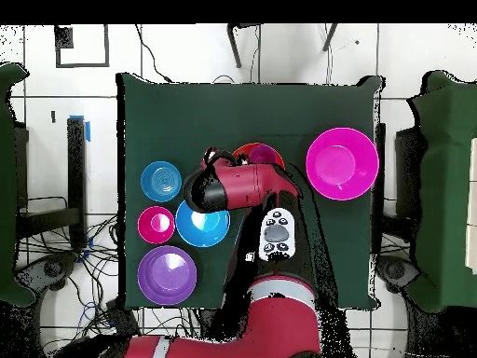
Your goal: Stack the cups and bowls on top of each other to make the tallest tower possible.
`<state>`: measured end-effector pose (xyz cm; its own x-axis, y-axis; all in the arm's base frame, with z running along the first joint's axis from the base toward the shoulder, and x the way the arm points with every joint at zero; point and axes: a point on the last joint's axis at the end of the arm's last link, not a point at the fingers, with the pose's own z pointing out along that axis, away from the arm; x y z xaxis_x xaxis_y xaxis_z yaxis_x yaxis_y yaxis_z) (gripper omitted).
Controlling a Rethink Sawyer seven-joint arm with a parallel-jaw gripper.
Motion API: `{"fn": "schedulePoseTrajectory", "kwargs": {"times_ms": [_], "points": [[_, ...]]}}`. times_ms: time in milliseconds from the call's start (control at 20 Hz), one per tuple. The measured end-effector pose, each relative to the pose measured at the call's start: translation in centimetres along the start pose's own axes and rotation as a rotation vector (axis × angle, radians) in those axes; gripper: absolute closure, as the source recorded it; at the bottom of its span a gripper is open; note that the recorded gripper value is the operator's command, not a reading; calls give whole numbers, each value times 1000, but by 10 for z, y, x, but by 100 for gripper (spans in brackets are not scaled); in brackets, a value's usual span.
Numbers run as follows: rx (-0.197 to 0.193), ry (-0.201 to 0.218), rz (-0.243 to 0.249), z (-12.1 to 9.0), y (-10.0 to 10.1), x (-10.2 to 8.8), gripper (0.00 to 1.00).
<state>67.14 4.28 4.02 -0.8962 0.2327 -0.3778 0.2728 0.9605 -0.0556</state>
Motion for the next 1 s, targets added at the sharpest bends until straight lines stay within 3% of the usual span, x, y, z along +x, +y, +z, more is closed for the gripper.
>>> {"fn": "schedulePoseTrajectory", "kwargs": {"times_ms": [350,700,1000], "points": [[1,3,0,0,0,0,0],[19,48,7,-5,1,3,0],[34,77,20,-24,2,-4,0]]}}
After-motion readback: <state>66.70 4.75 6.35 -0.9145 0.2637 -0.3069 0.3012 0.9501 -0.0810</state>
